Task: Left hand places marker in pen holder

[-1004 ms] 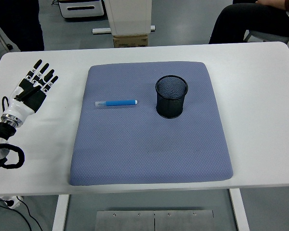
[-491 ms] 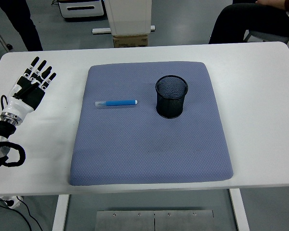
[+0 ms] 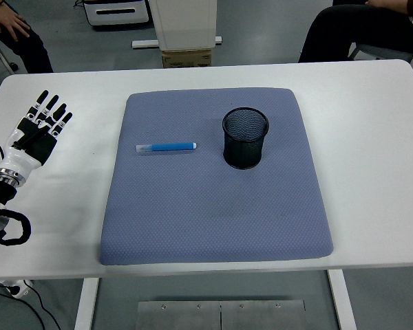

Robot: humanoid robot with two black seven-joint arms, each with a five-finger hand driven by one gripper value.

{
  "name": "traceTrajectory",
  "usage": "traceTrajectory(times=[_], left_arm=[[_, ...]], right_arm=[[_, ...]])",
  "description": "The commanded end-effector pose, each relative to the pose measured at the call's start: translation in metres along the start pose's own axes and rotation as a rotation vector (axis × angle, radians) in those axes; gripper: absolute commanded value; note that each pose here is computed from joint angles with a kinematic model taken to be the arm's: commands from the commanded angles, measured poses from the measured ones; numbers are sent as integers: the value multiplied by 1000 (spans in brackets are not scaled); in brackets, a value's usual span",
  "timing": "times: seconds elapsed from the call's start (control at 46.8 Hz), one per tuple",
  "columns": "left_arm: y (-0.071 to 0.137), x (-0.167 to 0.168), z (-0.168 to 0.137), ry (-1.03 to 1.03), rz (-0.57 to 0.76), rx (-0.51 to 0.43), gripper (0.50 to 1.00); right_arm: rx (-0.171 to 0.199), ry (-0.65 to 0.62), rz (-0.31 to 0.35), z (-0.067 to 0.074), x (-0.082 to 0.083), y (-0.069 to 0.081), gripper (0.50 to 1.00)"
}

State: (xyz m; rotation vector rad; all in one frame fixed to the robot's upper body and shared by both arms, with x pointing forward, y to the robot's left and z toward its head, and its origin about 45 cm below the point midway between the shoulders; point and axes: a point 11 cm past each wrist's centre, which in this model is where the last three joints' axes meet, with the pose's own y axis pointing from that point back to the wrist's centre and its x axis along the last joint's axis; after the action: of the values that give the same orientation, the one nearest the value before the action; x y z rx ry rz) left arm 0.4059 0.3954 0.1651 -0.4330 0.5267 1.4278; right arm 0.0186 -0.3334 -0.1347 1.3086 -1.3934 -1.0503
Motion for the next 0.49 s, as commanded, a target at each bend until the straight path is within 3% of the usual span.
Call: traceTrajectory(times=[0.0,0.321,0.47], left_arm=[[-1,1,3,8,10,-17,1000],[-1,7,15,-49,40,-19,1000],[0,12,33,-216,29,15,1000]], right_arm=[[0,0,0,0,0,0,1000],[0,0,0,0,0,0,1000],[0,0,0,0,0,0,1000]])
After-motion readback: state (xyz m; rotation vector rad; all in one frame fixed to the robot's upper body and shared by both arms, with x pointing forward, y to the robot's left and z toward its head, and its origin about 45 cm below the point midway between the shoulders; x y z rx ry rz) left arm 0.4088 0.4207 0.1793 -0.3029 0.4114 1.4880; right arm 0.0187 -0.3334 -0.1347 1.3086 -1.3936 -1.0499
